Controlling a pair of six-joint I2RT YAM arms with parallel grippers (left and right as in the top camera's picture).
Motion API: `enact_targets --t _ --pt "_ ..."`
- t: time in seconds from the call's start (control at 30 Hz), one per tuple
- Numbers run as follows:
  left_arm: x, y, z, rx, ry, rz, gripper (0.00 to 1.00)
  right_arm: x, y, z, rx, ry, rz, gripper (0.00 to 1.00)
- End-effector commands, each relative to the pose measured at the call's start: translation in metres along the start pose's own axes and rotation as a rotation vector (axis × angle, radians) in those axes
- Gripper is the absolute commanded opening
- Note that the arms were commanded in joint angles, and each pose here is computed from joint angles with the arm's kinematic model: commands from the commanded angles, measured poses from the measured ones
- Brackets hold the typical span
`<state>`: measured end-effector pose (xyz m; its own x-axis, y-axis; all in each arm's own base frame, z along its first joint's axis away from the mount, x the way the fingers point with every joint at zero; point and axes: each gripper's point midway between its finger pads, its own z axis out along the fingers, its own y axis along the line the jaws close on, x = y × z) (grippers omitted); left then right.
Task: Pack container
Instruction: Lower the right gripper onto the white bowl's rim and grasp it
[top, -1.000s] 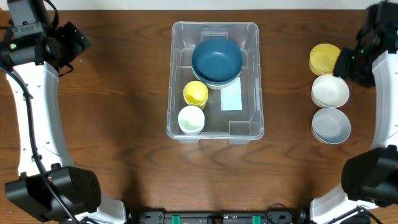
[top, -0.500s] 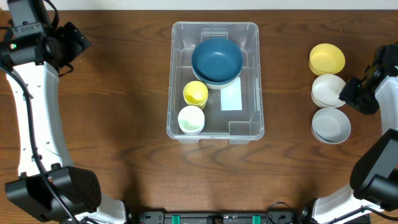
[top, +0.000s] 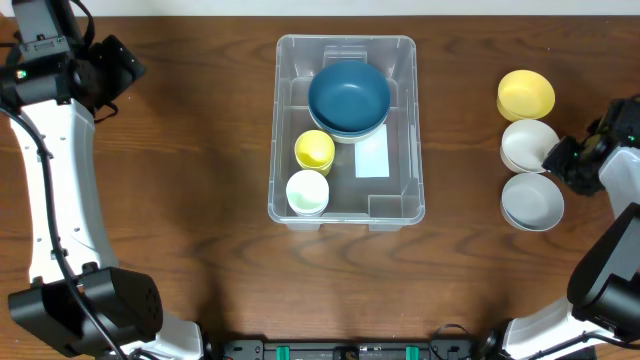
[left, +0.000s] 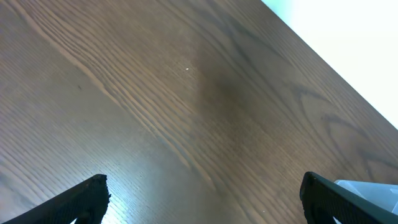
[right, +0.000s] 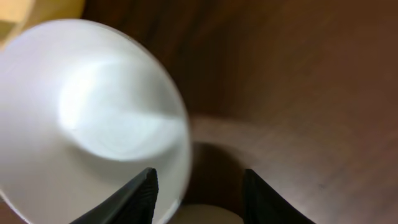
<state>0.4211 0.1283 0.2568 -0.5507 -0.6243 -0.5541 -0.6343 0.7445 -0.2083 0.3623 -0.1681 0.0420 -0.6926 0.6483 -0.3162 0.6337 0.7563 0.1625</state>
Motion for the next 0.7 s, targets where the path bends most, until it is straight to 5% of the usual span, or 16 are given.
enact_targets --t 0.0,0.67 --pt "-0.0034 0.0028 -0.0014 -0.012 -0.009 0.006 0.98 0.0057 0.0060 0.0058 -0.058 0.015 0.020 0.45" --pt "-0.0034 0.0028 -0.0014 -0.012 -0.009 0.006 0.98 0.0112 0.0015 0.0147 -0.048 0.006 0.020 0.42"
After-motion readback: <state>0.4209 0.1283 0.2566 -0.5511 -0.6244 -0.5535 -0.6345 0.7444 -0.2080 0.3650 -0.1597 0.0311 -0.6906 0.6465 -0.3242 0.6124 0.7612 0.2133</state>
